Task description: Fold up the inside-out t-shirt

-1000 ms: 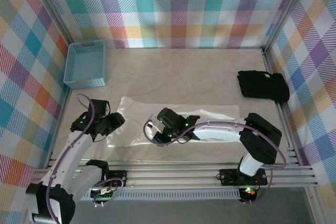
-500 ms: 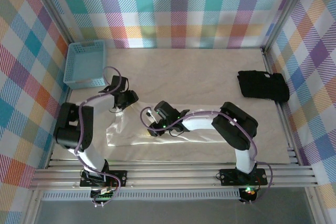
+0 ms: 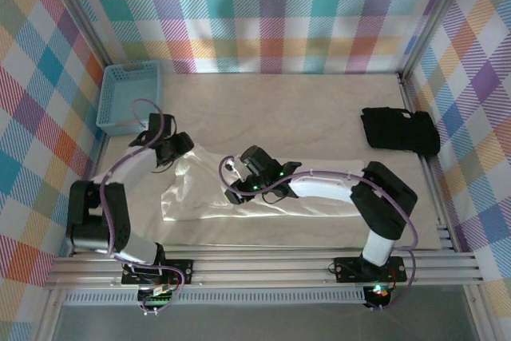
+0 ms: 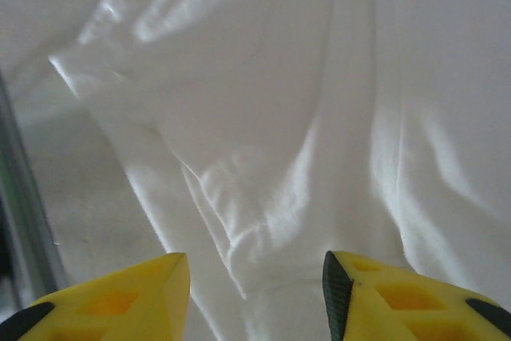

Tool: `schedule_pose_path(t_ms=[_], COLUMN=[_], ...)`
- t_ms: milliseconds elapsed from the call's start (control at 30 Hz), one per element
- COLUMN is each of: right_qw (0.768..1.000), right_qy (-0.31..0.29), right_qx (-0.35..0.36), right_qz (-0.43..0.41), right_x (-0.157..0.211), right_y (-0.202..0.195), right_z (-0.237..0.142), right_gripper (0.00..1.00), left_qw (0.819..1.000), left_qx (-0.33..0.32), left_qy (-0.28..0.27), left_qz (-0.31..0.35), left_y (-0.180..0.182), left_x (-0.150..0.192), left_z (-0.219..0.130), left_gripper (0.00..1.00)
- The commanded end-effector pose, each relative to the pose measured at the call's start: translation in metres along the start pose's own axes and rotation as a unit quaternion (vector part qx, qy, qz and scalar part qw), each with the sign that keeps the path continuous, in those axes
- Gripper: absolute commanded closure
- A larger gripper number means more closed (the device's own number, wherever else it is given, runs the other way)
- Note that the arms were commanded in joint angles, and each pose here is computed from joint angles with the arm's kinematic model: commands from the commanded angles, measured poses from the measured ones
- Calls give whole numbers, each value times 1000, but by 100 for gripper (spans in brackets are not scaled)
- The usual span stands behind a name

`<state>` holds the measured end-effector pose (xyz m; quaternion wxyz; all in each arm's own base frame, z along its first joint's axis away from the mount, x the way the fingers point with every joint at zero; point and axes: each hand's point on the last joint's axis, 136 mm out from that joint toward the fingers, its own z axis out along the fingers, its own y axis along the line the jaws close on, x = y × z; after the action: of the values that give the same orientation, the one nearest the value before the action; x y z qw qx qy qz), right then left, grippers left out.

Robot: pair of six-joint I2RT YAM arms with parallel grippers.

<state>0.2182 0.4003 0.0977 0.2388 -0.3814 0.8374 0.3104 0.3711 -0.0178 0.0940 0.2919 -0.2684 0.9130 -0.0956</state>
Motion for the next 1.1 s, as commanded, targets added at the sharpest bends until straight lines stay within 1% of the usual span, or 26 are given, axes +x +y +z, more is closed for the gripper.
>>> schedule_pose_path(t_ms=[0,67,100,167,267,333,433,567,633,733,800,833,933,1067], right_qw=[1000,1000,1000,1000,1000,1000,1000,1000,999,999,999,999,999,999], right_qy=[-3,-5,-5,-3,-1,1,4,3,2,5,5,6,8,11], right_qx=[-4,0,-2,-7,-15,-20,-24,-29,-30,-28,-24,-23,-20,-17], right_qz=[-11,-10,-7,-1,1,1,2,10,14,20,22,23,25,32], right_x=[-2,0,1,3,5,7,10,12,13,16,17,17,19,21], right_y=[1,-4,-6,-9,-9,-8,-8,-7,-7,-9,-10,-11,-12,-14], right_z=[-15,-17,-18,-18,-18,-17,-15,-15,-14,-14,-14,-14,-12,-11], right_gripper=[47,45,44,41,33,32,31,31,32,32,32,32,32,32], left_qw=[999,998,997,996,994,992,989,984,980,976,972,971,965,961], left_qx=[-26,-11,-9,-11,-9,-10,-19,3,26,74,93,111,127,135], left_qy=[38,60,73,90,110,123,139,169,183,189,196,185,192,195], left_qz=[-3,-1,2,7,19,31,50,60,67,81,93,103,122,142], left_y=[29,28,29,34,36,35,36,31,22,3,-5,-14,-23,-31], left_x=[26,38,44,55,67,74,84,101,111,123,133,133,144,154], left_z=[-6,-4,-2,3,8,10,14,21,22,16,12,11,8,8], left_gripper=[19,5,0,0,0,0,0,0,0,0,0,1,4,11])
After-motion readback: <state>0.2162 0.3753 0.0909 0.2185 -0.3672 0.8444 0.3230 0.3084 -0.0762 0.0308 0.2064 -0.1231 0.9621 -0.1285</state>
